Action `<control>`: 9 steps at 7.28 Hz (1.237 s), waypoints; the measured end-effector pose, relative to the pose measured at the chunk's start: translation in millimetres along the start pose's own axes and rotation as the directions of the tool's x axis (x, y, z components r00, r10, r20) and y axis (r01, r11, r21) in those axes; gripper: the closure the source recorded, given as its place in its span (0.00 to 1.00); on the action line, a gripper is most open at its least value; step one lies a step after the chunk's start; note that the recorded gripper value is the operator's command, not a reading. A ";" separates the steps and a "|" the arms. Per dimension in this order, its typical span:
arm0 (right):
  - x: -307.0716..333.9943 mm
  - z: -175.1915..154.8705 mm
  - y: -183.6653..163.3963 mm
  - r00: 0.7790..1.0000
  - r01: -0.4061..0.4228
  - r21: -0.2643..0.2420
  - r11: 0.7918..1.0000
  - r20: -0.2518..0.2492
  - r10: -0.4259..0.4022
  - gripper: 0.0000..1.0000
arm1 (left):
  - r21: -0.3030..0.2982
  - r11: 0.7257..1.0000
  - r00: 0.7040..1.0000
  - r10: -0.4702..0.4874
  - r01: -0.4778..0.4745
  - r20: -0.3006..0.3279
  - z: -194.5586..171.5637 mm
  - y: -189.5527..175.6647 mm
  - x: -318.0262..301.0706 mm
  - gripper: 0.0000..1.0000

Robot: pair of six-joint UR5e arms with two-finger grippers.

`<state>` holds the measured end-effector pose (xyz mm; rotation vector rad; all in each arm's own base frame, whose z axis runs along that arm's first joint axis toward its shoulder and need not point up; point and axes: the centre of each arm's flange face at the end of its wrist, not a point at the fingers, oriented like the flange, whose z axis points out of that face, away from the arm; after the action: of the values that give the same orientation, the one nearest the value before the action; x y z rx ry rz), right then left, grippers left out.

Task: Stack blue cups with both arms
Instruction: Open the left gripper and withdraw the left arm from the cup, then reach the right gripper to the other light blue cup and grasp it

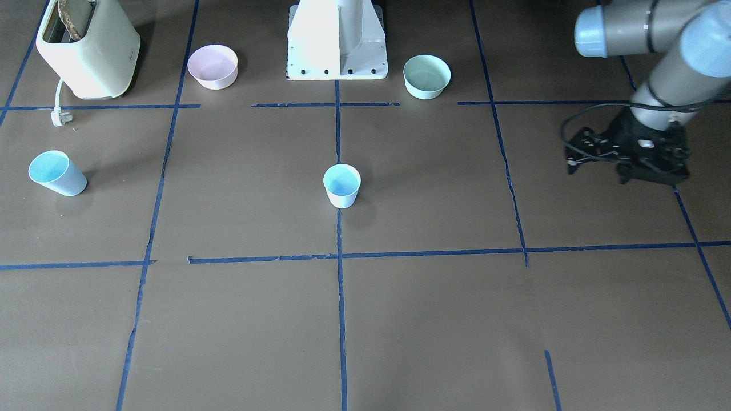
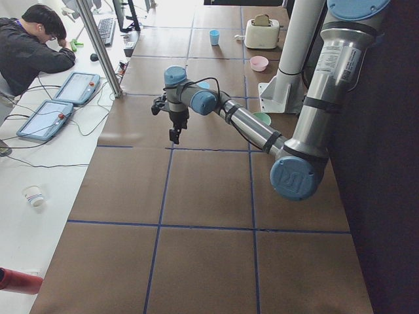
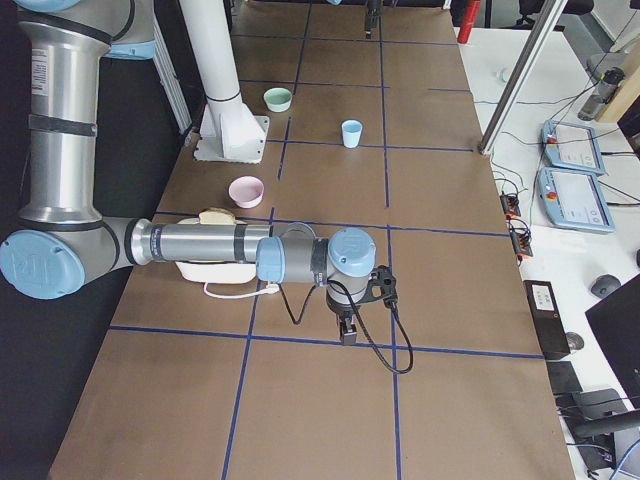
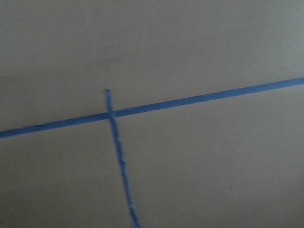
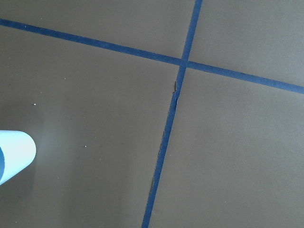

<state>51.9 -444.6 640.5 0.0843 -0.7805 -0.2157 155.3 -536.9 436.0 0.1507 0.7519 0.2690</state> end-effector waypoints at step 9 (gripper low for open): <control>-140.5 54.9 -33.4 0.984 -0.159 0.102 0.982 0.091 0.150 0.00 | -0.009 0.986 0.984 -0.166 0.165 -0.069 -6.1 164.0 -282.7 0.00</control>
<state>-89.1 -445.5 577.5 0.1179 -0.8778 -0.0289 -76.9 -463.2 653.9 0.0756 0.8285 0.1177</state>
